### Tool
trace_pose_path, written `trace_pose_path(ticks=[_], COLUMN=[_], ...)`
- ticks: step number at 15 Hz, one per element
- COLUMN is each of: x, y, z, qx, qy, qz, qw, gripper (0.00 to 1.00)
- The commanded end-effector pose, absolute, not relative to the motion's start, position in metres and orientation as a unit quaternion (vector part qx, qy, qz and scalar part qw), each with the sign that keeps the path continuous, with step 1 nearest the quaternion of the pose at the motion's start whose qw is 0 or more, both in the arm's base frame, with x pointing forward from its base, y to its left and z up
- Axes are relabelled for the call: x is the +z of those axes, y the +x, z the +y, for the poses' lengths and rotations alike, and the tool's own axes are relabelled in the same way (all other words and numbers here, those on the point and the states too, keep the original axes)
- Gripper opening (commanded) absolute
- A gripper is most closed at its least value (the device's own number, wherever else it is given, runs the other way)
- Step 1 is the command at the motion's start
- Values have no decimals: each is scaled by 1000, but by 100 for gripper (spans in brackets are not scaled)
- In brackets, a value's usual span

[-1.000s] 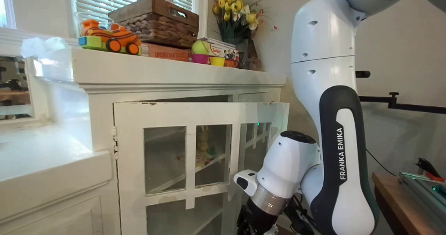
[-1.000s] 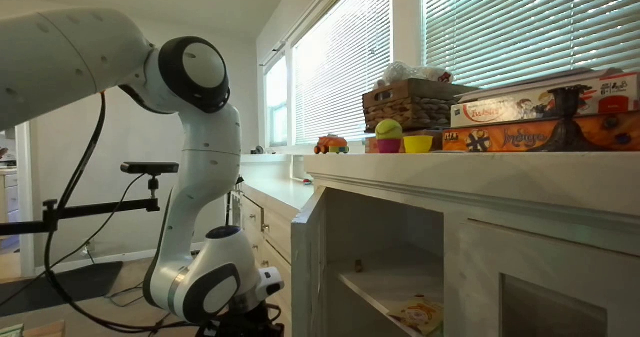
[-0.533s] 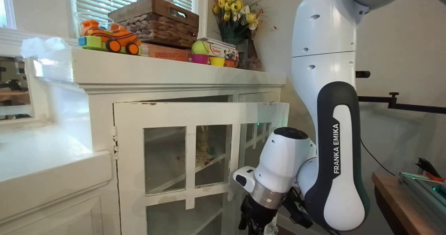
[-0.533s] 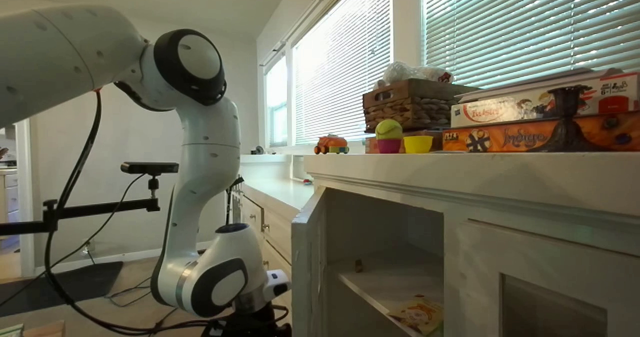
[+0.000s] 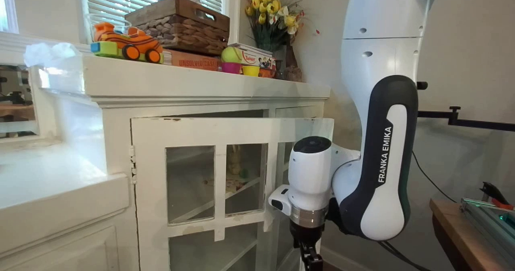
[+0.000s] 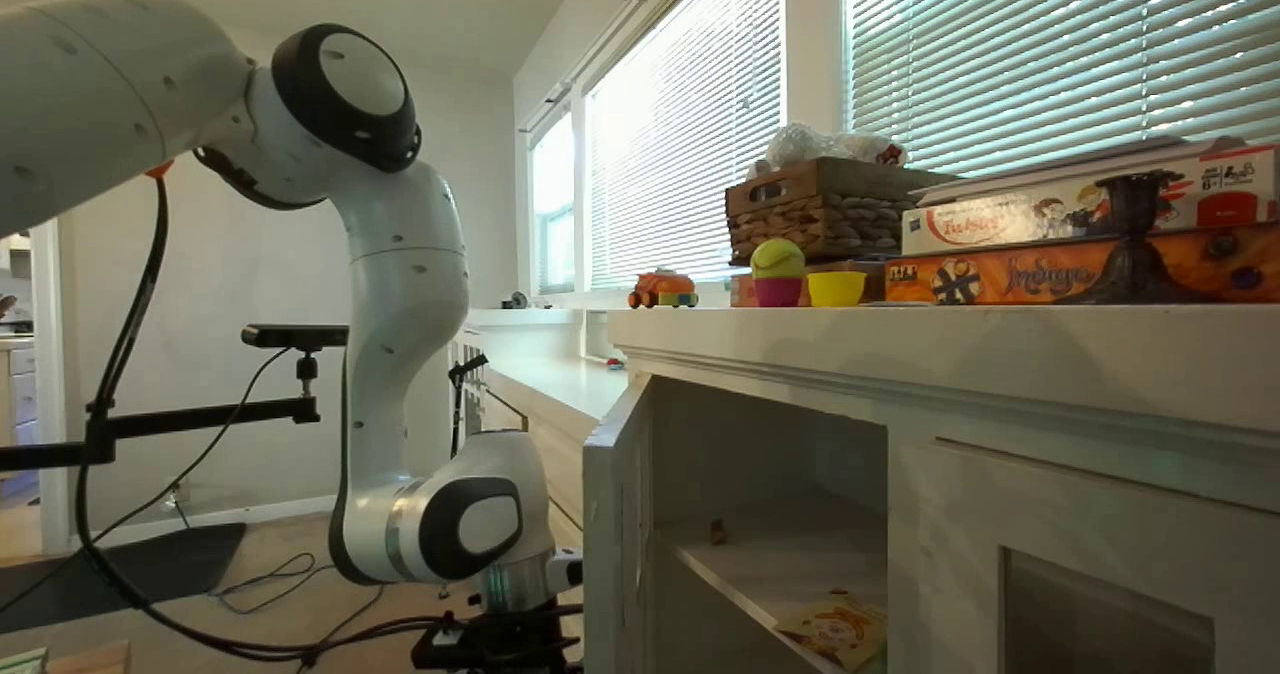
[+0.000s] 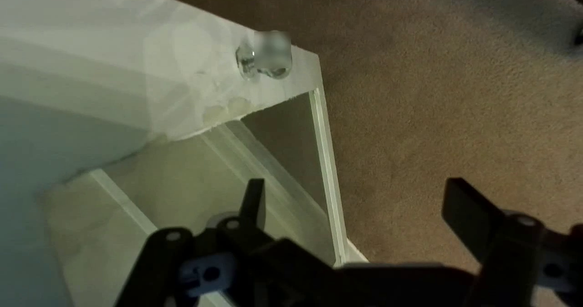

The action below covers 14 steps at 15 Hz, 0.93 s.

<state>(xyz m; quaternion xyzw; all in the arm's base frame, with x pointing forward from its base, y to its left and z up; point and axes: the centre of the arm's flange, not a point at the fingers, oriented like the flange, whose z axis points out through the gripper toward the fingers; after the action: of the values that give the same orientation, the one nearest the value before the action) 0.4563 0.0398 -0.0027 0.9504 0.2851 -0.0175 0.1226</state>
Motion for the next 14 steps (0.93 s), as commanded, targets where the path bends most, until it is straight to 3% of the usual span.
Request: trace_pose_path(ticks=[1, 14], x=[6, -1], y=[451, 446], z=[47, 39], qx=[-54, -48], qy=[949, 973], qz=[283, 194], qw=[129, 114], gripper=[100, 100])
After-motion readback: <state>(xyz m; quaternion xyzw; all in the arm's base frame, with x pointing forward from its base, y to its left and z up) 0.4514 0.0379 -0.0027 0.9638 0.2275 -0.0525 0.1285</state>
